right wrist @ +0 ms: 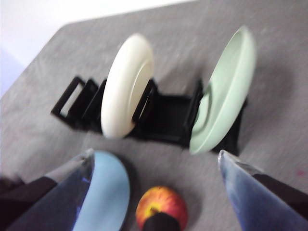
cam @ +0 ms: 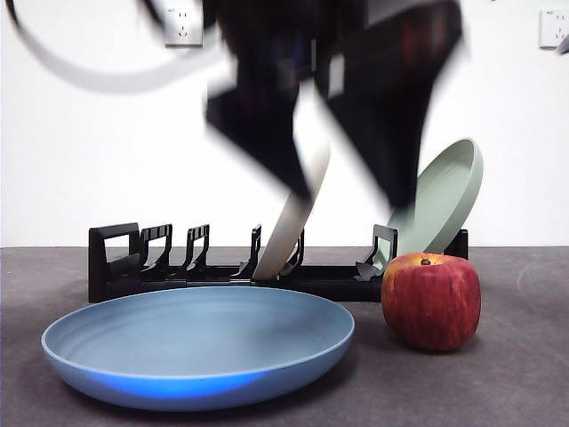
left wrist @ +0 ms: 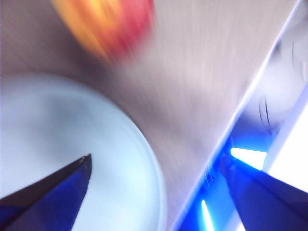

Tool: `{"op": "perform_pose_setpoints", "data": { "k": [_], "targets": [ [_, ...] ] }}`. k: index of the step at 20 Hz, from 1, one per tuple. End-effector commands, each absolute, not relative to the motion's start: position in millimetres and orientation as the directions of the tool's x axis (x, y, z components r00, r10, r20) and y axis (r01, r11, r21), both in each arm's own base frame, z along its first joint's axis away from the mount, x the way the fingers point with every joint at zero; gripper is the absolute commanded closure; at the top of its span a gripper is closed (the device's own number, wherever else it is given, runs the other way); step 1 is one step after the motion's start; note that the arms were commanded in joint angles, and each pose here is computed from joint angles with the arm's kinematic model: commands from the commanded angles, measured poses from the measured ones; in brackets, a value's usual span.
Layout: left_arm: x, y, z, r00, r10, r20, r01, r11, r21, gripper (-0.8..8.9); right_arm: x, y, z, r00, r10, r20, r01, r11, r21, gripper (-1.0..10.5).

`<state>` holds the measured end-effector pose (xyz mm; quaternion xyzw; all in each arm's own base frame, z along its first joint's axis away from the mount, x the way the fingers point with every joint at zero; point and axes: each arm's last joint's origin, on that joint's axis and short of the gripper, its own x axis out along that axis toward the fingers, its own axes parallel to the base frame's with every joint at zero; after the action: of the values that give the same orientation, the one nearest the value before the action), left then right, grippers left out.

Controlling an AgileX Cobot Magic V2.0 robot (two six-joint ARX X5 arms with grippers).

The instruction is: Take the blue plate from the plate rack,put the plate on the table,take the apple from the table,put the apple in the plate

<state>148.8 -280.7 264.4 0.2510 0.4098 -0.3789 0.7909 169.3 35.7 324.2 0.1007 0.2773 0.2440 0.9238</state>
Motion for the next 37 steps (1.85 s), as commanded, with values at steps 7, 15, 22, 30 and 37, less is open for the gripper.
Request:
{"op": "perform_pose_setpoints", "data": {
  "k": [7,15,22,30,37],
  "targets": [
    [125.8,-166.2,420.1,0.721,-0.521,-0.456,0.621,0.778,0.093,3.74,201.0,93.8,302.9,0.553,0.472,-0.687,-0.491,0.85,0.19,5.1],
    [96.9,-83.4,447.1,0.843,-0.401,-0.358,0.453,0.888,0.072,3.74,233.4,150.7,239.3,0.386,0.3,-0.872,-0.539,0.841,0.051,5.1],
    [98.0,-80.4,440.8,0.832,-0.363,-0.419,0.437,0.895,0.093,3.74,251.3,163.2,185.4,0.23,0.203,-0.952,-0.532,0.845,0.052,5.1],
    [99.7,-82.0,440.3,0.831,-0.362,-0.423,0.437,0.894,0.094,3.74,245.9,160.4,195.9,0.235,0.215,-0.948,-0.502,0.862,0.071,9.6],
    [122.0,-101.9,433.9,0.82,-0.349,-0.454,0.462,0.871,0.165,3.75,232.4,180.3,266.6,0.252,0.535,-0.806,-0.633,0.721,0.281,9.6]
  ]
}}
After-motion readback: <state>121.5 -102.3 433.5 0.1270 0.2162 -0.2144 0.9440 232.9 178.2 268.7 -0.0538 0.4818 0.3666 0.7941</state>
